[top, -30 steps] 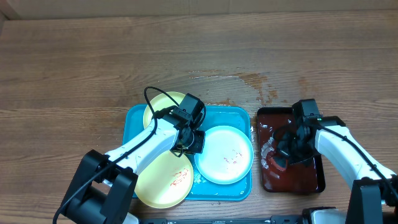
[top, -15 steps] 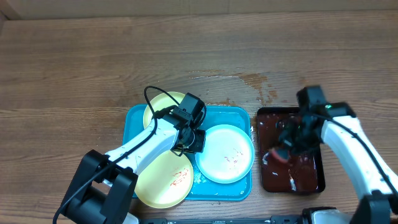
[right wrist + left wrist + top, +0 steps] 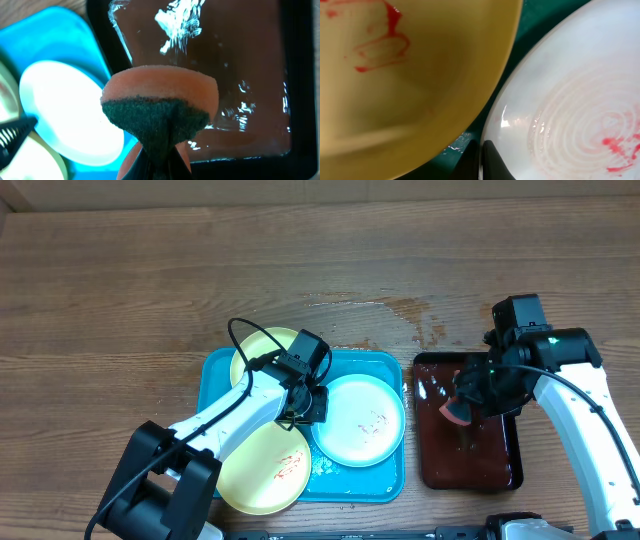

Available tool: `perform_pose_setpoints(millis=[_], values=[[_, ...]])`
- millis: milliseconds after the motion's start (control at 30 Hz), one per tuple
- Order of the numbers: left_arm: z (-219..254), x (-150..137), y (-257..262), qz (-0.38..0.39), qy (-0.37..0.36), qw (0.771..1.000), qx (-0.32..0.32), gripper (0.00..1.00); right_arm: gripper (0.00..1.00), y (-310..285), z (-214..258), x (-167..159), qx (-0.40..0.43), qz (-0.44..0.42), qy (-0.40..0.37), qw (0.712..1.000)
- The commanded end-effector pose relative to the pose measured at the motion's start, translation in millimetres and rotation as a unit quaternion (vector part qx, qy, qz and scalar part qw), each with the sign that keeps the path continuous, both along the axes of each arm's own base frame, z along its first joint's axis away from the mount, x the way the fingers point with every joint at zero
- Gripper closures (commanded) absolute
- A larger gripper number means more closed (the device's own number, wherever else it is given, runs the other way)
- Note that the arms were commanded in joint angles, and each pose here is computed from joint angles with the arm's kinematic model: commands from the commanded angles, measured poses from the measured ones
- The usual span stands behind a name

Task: Clean dirty plates on tray and stack at the side
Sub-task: 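Carry the sponge with the right gripper onto the white plate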

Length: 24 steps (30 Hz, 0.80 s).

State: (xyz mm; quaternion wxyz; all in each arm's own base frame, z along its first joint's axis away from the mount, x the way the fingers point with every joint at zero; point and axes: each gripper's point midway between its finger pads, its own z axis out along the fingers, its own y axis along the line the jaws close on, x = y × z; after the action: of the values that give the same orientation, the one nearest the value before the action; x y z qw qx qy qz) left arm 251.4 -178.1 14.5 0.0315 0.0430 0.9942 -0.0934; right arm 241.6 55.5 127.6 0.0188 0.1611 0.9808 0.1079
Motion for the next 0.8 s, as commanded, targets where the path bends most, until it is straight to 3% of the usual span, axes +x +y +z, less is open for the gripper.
perform_pose_setpoints(millis=[0,367,767], values=[[-5,2,18,0.037,-0.006,0.998,0.047,0.96,0.96,16,9,3,0.029,0.086,-0.031,0.995],[-5,2,26,0.055,-0.010,0.996,0.069,0.96,0.96,84,14,2,0.043,0.210,-0.081,0.973],[-4,3,18,0.053,-0.008,0.997,0.048,0.96,0.96,105,2,10,0.054,0.186,-0.070,0.979]])
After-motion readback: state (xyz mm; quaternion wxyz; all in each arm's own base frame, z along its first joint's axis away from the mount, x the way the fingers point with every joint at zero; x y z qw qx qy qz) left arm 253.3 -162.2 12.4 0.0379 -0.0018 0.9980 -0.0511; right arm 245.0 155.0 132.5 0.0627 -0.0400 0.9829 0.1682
